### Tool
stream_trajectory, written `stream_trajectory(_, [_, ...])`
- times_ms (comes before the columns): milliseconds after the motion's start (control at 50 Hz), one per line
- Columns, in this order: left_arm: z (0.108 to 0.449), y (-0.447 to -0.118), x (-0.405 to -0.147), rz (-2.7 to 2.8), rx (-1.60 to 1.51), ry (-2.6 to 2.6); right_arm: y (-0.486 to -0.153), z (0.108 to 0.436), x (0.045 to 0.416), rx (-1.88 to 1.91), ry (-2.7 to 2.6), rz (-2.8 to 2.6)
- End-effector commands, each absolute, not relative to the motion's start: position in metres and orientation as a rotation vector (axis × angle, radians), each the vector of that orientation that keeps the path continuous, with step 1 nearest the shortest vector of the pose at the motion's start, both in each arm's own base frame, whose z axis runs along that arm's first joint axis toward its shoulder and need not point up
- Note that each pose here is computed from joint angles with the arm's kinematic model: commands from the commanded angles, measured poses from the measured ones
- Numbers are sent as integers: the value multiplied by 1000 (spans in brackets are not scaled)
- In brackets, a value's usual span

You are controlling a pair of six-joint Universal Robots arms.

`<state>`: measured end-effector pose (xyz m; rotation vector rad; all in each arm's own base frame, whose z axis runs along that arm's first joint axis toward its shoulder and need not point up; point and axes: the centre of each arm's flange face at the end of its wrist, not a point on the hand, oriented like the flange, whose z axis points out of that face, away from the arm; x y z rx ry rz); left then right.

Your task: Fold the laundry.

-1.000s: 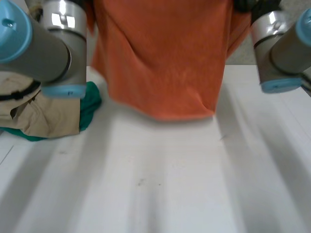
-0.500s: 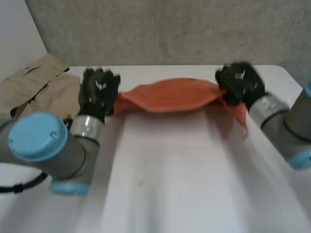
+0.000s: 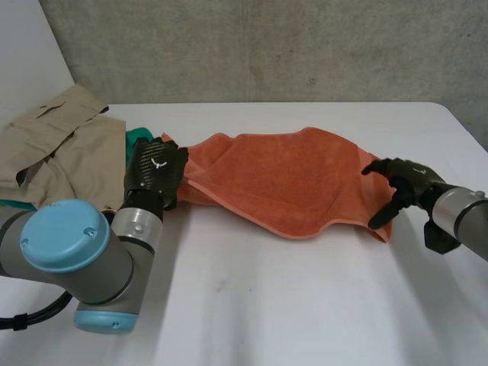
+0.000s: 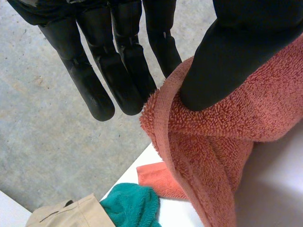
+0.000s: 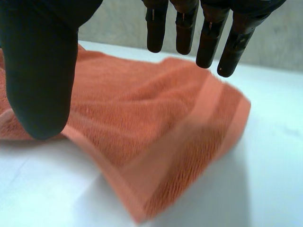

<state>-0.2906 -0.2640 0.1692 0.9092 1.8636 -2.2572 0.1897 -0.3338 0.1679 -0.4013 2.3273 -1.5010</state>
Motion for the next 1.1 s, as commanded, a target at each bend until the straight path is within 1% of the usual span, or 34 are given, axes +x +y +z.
stream_trajectory(20, [170, -266, -290, -2260, 902, 1861, -332, 141, 183, -374, 2420, -1352])
stream_trajectory(140, [171, -266, -290, -2260, 900, 1860, -339, 118, 185, -474, 2449, -1343])
stream_trajectory(280, [170, -268, -288, -2254, 892, 1864, -357, 112, 187, -492, 2416, -1405])
stream_trajectory(340, [169, -268, -287, -2246, 892, 1867, -366, 118, 186, -489, 2396, -1457])
stream_trajectory(420, [167, -267, -286, -2239, 898, 1874, -368, 128, 185, -512, 2382, -1501])
stream_trajectory(500, [162, -264, -285, -2195, 921, 1913, -371, 154, 179, -553, 2354, -1603])
stream_trajectory(580, [156, -261, -279, -2117, 948, 1979, -374, 164, 166, -644, 2372, -1687])
stream_trajectory(660, [149, -261, -272, -2039, 982, 2072, -374, 173, 142, -849, 2442, -1802])
stream_trajectory(760, [144, -266, -260, -1986, 1001, 2194, -370, 172, 129, -1042, 2511, -1845])
stream_trajectory(900, [144, -281, -235, -1919, 956, 2288, -368, 170, 129, -1063, 2524, -1834])
stream_trajectory(980, [139, -277, -232, -1888, 1000, 2338, -367, 168, 129, -1062, 2527, -1825])
stream_trajectory(1100, [133, -268, -236, -1887, 1068, 2363, -365, 166, 130, -1060, 2527, -1808])
